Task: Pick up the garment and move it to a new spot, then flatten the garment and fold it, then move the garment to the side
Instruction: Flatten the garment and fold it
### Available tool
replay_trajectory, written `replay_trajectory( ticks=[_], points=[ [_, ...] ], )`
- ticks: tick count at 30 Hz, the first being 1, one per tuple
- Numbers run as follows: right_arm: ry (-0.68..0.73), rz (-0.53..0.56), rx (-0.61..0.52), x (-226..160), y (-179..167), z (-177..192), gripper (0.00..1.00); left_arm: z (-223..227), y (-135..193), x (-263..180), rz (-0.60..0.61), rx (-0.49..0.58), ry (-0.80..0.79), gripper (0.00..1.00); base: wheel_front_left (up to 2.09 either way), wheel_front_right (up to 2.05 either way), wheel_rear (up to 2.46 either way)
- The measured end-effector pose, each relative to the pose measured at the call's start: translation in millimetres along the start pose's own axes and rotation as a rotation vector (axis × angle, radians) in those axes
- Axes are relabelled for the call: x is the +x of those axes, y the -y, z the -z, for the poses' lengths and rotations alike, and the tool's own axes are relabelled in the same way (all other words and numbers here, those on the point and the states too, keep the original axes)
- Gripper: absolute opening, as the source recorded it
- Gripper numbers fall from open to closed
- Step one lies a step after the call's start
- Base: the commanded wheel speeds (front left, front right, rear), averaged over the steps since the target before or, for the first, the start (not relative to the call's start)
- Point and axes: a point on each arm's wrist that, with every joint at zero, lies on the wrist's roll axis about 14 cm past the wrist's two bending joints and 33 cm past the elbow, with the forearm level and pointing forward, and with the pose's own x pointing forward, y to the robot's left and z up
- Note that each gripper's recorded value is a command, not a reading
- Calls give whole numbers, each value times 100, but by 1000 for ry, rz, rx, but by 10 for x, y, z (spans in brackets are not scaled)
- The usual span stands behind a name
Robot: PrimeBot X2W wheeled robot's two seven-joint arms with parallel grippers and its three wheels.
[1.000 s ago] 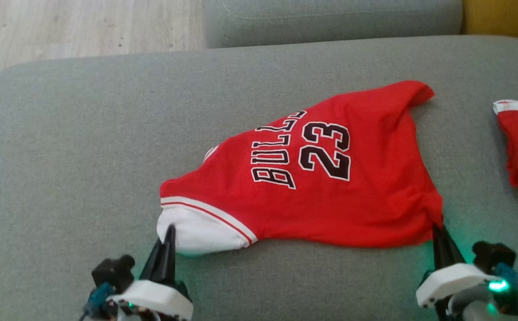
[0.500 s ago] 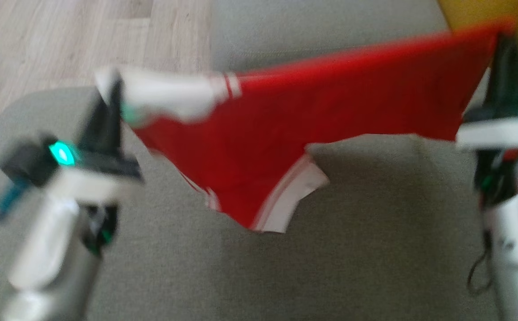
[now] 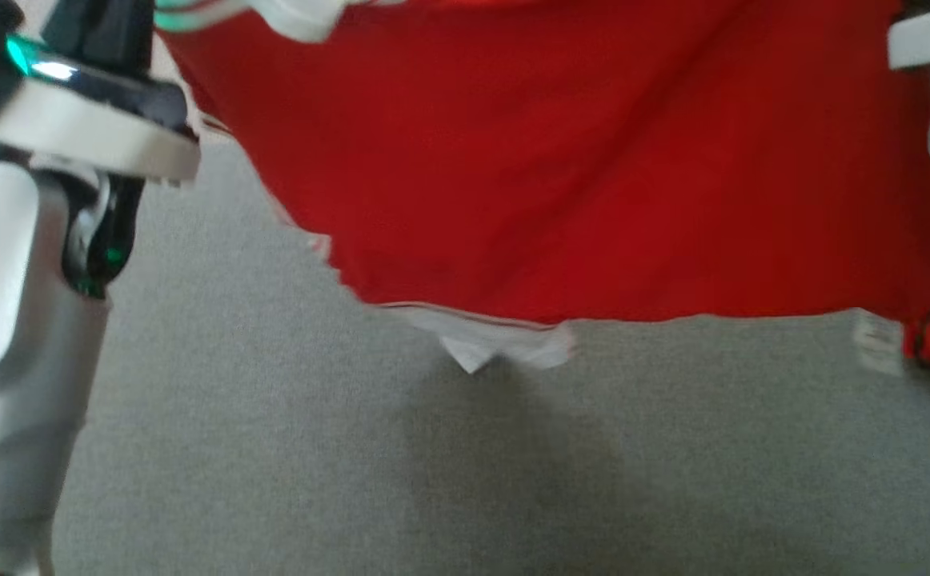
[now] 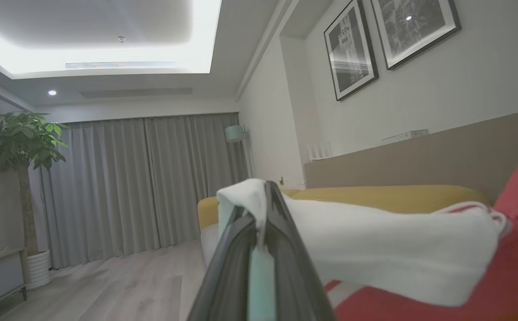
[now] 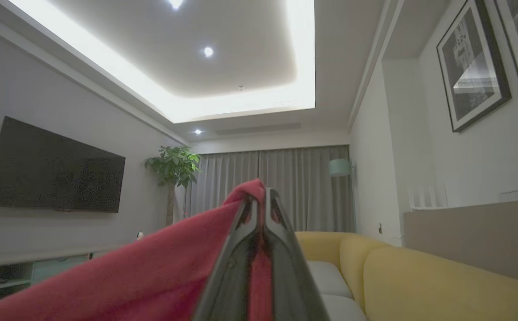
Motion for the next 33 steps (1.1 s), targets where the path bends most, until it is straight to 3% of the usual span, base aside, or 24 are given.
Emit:
replay_trajectory(
  ticks=[6, 14, 19, 25, 29, 31, 32, 33],
  points=[
    [-109, 0, -58, 257, 86, 503, 0, 329, -279, 270, -88, 14, -53, 0, 0, 0, 0],
    [32, 42, -162, 1060, 362, 420, 0, 229, -718, 988, -189, 183, 144, 0, 0, 0, 0],
    [-34, 99, -158, 1129, 605, 884, 0, 381, -761, 1231, -227, 132, 182, 0, 0, 0, 0],
    [-253, 115, -80, 651, 592, 1924, 0, 1241, -741, 862, -278, 9, 24, 0, 0, 0, 0],
    [-452, 132, 20, -127, 452, 2596, 0, 2104, -568, 124, -352, -149, -199, 0, 0, 0, 0],
    [-546, 155, 73, -601, 389, 2813, 0, 2449, -359, -307, -376, -239, -310, 0, 0, 0, 0],
    [-546, 155, 73, -601, 389, 2813, 0, 2449, -359, -307, -376, -239, -310, 0, 0, 0, 0],
    [-586, 177, 106, -838, 367, 2888, 0, 2602, -241, -532, -385, -282, -366, 0, 0, 0, 0]
  ],
)
